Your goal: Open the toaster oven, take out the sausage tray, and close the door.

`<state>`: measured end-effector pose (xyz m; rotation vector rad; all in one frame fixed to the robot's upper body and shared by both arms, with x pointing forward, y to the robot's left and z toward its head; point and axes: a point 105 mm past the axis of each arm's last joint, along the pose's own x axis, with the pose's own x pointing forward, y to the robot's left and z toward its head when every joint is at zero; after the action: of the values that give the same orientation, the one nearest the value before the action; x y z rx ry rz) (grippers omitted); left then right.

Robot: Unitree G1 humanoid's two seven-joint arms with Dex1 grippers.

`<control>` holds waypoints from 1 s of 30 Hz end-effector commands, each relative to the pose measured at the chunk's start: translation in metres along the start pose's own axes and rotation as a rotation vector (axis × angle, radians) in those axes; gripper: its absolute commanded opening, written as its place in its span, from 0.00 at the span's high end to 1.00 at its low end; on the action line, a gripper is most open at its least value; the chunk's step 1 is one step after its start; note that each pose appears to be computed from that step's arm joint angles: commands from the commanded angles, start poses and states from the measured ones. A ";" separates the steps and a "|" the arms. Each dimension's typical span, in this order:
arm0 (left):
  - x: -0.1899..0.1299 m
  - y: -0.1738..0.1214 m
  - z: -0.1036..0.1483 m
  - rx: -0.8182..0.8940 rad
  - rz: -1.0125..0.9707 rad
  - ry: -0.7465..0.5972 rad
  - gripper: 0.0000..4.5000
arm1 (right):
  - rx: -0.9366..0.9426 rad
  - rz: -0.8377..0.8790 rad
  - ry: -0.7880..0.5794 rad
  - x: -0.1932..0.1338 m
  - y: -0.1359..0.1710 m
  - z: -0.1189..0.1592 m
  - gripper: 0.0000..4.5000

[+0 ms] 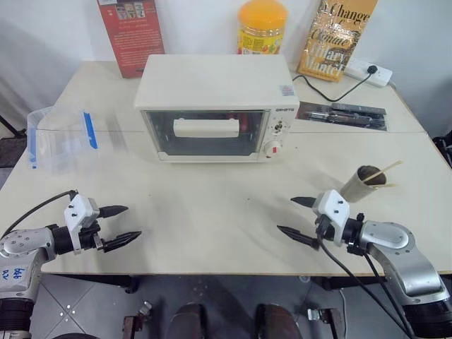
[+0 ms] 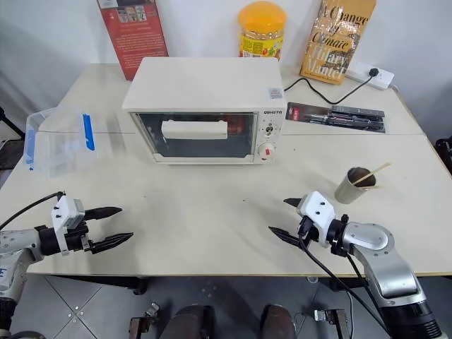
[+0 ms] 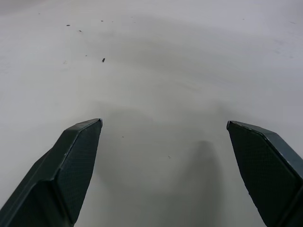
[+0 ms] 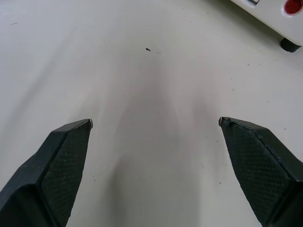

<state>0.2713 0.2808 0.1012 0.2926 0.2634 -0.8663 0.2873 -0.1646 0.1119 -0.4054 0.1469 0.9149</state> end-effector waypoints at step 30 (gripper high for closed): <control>-0.006 0.019 0.073 -0.003 0.069 -0.348 0.00 | -0.382 0.339 -0.361 0.099 -0.019 0.187 0.00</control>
<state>0.2943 0.2669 0.1571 0.1532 -0.0052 -0.8520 0.3637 -0.0352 0.2402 -0.5476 -0.2061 1.2985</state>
